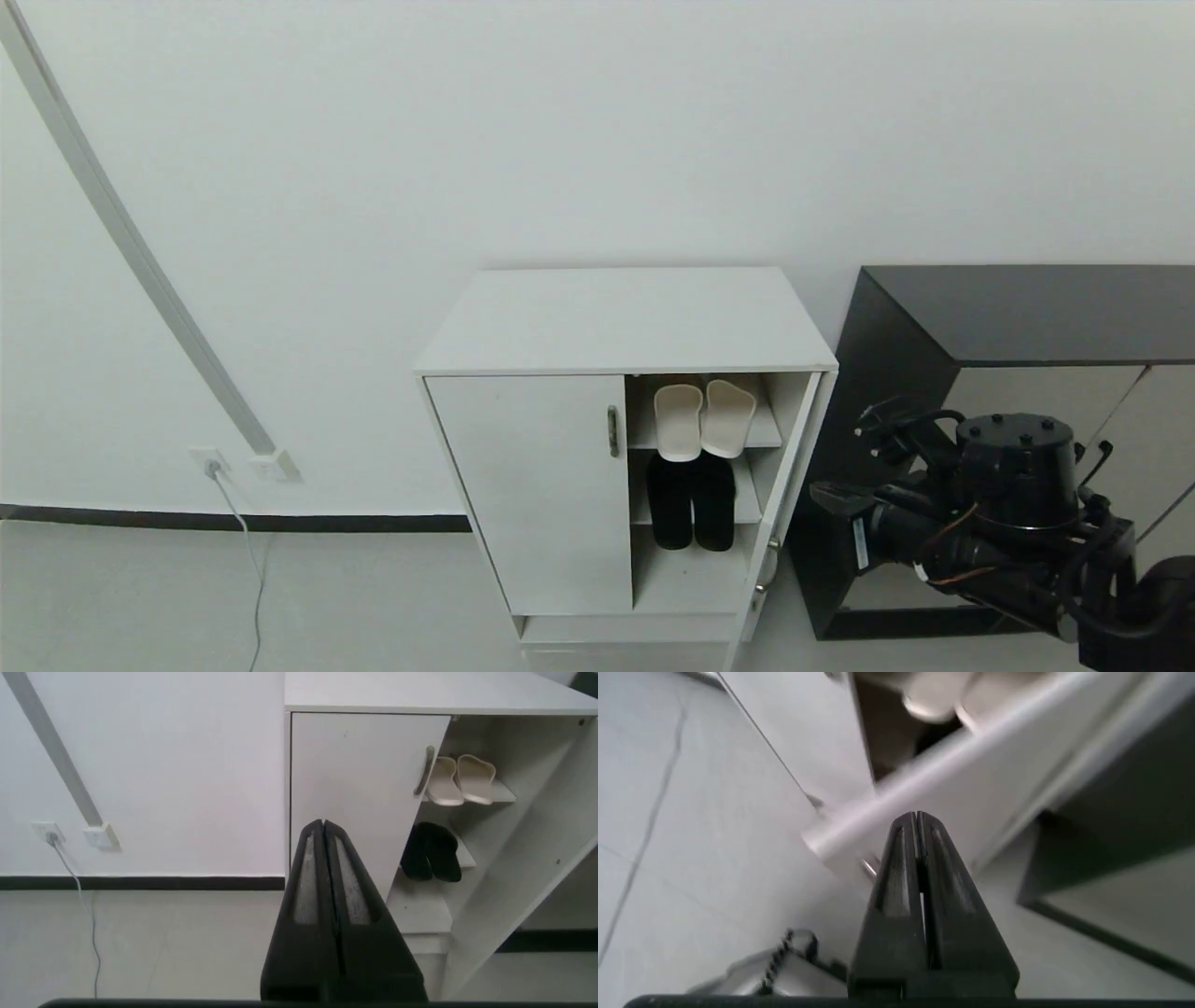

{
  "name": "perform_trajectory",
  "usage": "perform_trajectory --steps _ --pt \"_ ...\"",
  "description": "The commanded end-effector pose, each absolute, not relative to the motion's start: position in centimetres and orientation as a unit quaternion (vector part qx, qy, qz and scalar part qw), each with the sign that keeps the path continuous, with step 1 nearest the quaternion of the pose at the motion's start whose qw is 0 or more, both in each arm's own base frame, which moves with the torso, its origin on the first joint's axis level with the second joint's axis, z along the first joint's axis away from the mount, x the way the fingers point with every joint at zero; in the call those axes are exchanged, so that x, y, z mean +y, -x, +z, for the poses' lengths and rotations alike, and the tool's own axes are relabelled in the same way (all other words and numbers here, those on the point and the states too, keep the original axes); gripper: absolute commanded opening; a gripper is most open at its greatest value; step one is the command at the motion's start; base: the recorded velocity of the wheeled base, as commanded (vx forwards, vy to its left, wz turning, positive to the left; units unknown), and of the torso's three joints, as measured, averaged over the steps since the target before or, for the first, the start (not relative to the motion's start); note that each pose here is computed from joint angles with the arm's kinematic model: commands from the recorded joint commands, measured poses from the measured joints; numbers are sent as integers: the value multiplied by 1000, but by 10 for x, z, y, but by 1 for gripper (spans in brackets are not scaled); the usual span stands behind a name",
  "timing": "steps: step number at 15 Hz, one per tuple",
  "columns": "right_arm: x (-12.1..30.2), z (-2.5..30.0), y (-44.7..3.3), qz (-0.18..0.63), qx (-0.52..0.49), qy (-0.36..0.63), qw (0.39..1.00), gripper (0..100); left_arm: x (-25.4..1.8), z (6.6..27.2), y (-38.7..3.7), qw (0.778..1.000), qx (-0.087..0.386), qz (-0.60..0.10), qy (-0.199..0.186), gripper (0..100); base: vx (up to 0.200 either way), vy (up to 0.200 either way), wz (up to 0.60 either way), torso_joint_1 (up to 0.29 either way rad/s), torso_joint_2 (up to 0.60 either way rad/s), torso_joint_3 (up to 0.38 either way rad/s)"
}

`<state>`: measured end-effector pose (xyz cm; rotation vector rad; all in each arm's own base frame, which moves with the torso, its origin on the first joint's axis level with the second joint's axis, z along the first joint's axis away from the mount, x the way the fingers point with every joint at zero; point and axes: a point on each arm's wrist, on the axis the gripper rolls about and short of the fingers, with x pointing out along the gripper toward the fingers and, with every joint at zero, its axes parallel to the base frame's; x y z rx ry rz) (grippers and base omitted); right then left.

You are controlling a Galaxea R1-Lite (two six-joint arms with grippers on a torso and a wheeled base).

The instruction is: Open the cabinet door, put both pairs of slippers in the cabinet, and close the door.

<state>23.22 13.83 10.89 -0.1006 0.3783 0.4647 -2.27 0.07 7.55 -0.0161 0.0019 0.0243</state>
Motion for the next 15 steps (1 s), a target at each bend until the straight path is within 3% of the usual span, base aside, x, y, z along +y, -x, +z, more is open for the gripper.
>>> perform_trajectory --steps 1,15 --pt "123 106 -224 215 196 54 955 0 1 76 23 1000 1 12 8 0 0 0 0 0 0 0" --pt "156 58 -293 232 216 44 947 0 1 76 23 1000 1 15 9 0 0 0 0 0 0 0"
